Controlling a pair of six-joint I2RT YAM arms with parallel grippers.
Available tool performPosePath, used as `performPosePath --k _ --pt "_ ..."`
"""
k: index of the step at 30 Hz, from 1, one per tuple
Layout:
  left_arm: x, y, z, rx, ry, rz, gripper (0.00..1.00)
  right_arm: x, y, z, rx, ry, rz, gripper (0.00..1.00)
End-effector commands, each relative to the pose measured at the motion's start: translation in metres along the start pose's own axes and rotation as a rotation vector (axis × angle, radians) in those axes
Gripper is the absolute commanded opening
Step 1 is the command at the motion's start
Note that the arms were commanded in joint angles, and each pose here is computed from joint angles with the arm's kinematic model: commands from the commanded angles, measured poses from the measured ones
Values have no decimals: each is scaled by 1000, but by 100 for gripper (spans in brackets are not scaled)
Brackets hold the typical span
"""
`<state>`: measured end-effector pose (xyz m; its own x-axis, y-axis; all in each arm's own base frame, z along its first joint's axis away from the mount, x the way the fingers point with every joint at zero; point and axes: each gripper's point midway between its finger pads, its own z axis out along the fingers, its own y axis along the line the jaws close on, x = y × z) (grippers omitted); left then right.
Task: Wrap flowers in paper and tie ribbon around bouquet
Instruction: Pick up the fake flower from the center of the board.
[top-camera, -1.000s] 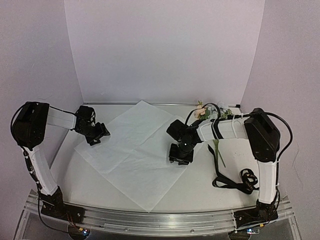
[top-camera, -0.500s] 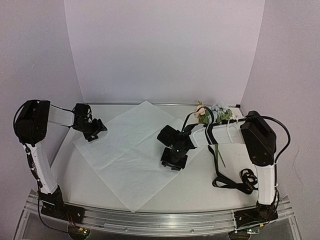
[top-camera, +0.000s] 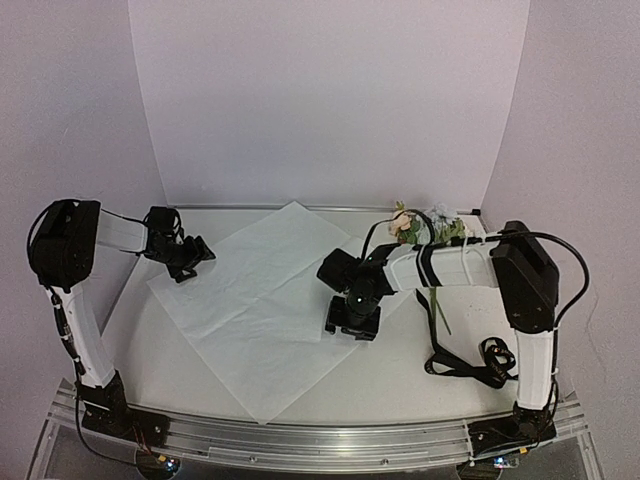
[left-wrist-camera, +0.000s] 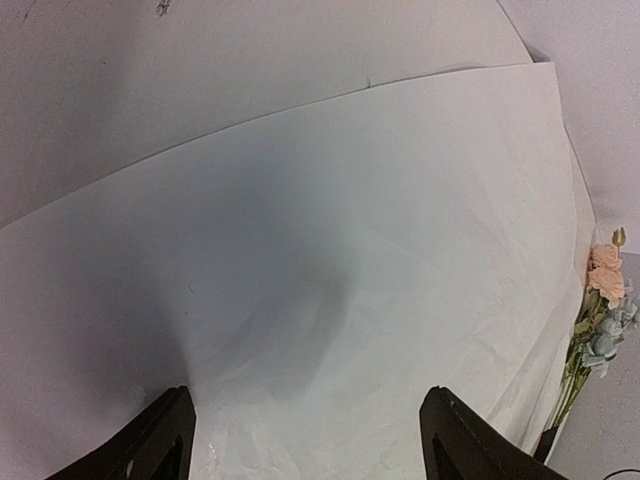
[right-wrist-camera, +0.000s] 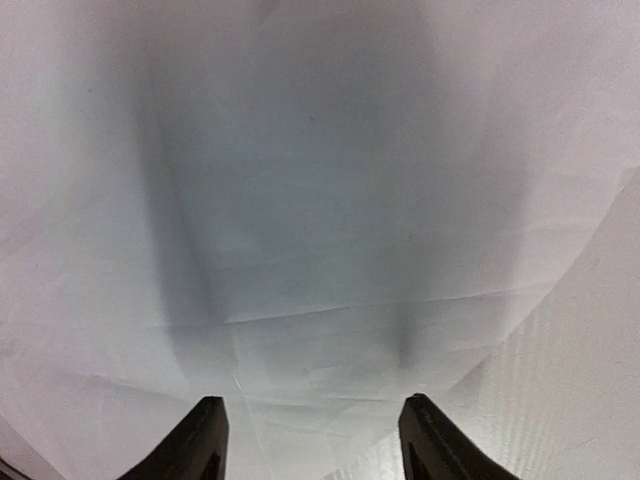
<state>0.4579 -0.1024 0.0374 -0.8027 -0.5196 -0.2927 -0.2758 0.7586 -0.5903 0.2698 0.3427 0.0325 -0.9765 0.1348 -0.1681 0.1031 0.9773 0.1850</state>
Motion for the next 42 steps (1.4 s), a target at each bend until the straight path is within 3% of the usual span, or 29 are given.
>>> performPosePath --k 1,10,16,26,37,42 --pt "4 -35 -26 49 -3 23 83 -46 -29 -64 -13 -87 -122 74" --pt "46 -102 -58 139 28 171 83 -89 -117 -70 51 -49 -171 80" --pt "69 -128 -70 201 48 226 83 -119 -165 -64 132 -20 -166 78" --pt "66 -142 -83 234 28 230 82 -150 -191 -30 129 59 -53 75" --pt "58 -155 -82 257 29 205 81 -146 -205 1 111 228 126 60" --pt "56 -163 -79 271 37 198 80 -142 -213 -7 189 312 167 46"
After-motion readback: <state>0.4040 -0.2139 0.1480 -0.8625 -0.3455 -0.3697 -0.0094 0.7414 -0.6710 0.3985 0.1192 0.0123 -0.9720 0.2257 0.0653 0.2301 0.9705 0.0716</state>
